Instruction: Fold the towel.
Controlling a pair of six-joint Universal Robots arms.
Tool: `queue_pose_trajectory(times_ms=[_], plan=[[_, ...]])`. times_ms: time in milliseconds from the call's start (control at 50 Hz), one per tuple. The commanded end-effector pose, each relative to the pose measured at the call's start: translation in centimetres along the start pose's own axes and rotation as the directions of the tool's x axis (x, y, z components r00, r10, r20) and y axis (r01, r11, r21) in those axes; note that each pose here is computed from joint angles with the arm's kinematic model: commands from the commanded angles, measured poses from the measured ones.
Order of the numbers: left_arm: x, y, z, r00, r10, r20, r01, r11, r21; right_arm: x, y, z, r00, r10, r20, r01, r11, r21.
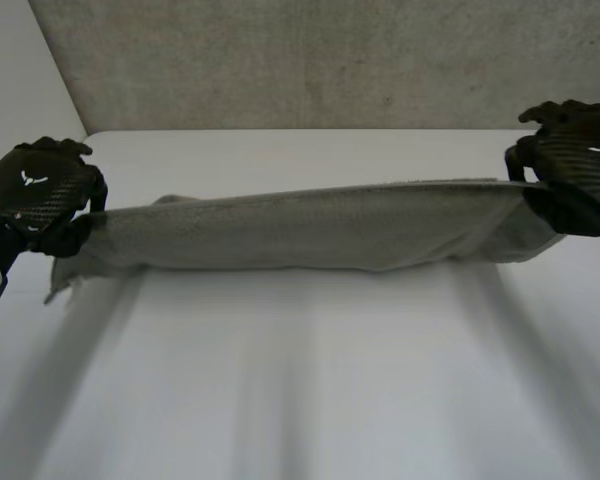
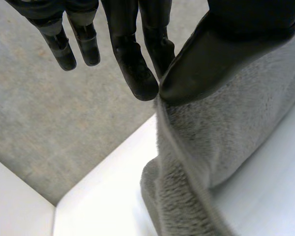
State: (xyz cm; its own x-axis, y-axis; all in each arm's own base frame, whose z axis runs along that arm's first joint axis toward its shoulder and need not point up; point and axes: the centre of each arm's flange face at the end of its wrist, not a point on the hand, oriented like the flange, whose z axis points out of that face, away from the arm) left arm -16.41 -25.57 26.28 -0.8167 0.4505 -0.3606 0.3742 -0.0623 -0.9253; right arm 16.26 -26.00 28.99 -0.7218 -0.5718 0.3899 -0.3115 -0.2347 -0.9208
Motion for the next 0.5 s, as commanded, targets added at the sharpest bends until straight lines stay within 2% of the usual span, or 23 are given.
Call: queue_pose_trajectory(times_ms=[20,60,160,240,280,320,500], plan=[[-1.0,0.9,0.7,0.998,-0.029,-0.056,0.028,0.999,-0.019,2.0,1.5,-0.4,0.999,0.039,0.028,-0.038,0.999,-0.029],[-1.1,1.4,1.6,0.997,-0.037,-0.073,0.035,0.999,-0.029,2.6,3.6,1.5,0.996,0.072,0.045,-0.069,0.995,-0.066],[-1.0,2.2,4.8,0.992,-0.048,-0.118,0.043,0.998,-0.044,1.8,5.8,4.4,0.996,0.065,0.058,-0.054,0.984,-0.168],[0.8,2.5,7.9,0.984,-0.038,-0.175,0.031,0.999,-0.041,0.9,7.0,5.9,0.996,0.019,0.085,0.001,0.973,-0.229],[1.0,2.8,8.8,0.984,-0.029,-0.174,0.021,0.999,-0.045,0.0,7.9,7.1,0.992,-0.035,0.123,0.067,0.963,-0.26],[1.1,3.3,9.6,0.985,-0.017,-0.17,0.008,0.999,-0.054,-0.2,8.4,7.6,0.99,-0.044,0.132,0.079,0.96,-0.27],[1.2,4.9,13.2,0.989,0.117,-0.091,-0.119,0.993,-0.011,-0.6,10.3,10.2,0.994,0.005,0.107,0.025,0.96,-0.281]])
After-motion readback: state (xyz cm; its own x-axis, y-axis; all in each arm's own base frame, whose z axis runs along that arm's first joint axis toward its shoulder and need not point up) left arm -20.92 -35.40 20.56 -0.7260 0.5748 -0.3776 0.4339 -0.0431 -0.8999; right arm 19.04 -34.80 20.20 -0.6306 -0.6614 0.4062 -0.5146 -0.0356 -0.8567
